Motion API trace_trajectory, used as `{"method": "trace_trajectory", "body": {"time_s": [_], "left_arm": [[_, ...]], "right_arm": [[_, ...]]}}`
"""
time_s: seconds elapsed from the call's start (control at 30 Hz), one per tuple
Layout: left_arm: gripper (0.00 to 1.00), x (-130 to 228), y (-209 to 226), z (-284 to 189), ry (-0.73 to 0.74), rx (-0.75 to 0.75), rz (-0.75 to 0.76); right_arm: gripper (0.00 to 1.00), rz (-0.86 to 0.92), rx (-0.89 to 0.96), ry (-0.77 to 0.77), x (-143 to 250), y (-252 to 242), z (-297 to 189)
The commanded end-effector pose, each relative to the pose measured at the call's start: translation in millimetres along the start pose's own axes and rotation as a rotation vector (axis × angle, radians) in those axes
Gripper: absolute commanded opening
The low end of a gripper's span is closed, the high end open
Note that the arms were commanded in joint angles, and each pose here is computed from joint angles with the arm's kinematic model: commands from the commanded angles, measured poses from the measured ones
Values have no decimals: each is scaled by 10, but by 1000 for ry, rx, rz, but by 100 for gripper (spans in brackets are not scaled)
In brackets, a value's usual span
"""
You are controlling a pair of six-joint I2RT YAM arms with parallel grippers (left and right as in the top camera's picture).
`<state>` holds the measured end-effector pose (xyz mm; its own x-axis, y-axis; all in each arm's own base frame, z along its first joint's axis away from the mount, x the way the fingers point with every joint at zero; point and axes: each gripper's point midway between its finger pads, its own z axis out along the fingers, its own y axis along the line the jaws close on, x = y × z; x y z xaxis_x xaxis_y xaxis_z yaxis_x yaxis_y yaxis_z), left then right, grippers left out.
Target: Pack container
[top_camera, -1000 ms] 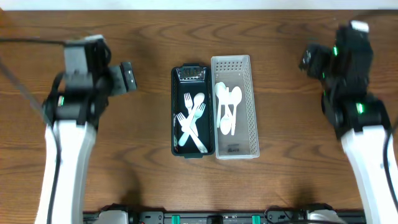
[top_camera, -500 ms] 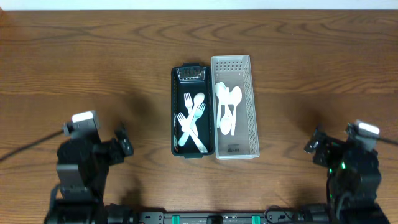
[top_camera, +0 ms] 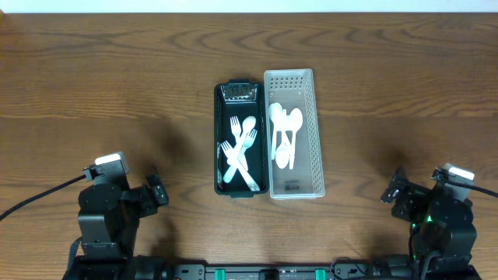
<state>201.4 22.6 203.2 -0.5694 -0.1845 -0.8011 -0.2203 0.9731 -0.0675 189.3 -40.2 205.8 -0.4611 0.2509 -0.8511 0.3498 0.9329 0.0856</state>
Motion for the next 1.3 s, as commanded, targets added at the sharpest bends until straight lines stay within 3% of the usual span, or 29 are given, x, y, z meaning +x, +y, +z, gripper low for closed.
{"method": "trace_trajectory", "body": {"time_s": [0.0, 0.33, 0.6, 0.7, 0.8, 1.0, 1.27], "left_arm": [[98, -16, 24, -15, -10, -13, -5], [98, -16, 24, -15, -10, -13, -5], [98, -16, 24, -15, -10, -13, -5], [98, -16, 24, -15, -10, -13, -5], [98, -16, 24, -15, -10, -13, -5], [98, -16, 24, -15, -10, -13, -5], [98, -16, 24, -15, -10, -13, -5]], "right_arm": [[99, 10, 25, 30, 92, -54, 13], [99, -3, 42, 74, 275, -150, -79], [99, -10, -214, -141, 200, 120, -346], [99, -87, -266, -190, 130, 289, -175], [99, -185, -334, -349, -45, 504, -8], [99, -198, -347, -539, -119, 614, 260], [99, -245, -336, -496, 199, 620, 548]]}}
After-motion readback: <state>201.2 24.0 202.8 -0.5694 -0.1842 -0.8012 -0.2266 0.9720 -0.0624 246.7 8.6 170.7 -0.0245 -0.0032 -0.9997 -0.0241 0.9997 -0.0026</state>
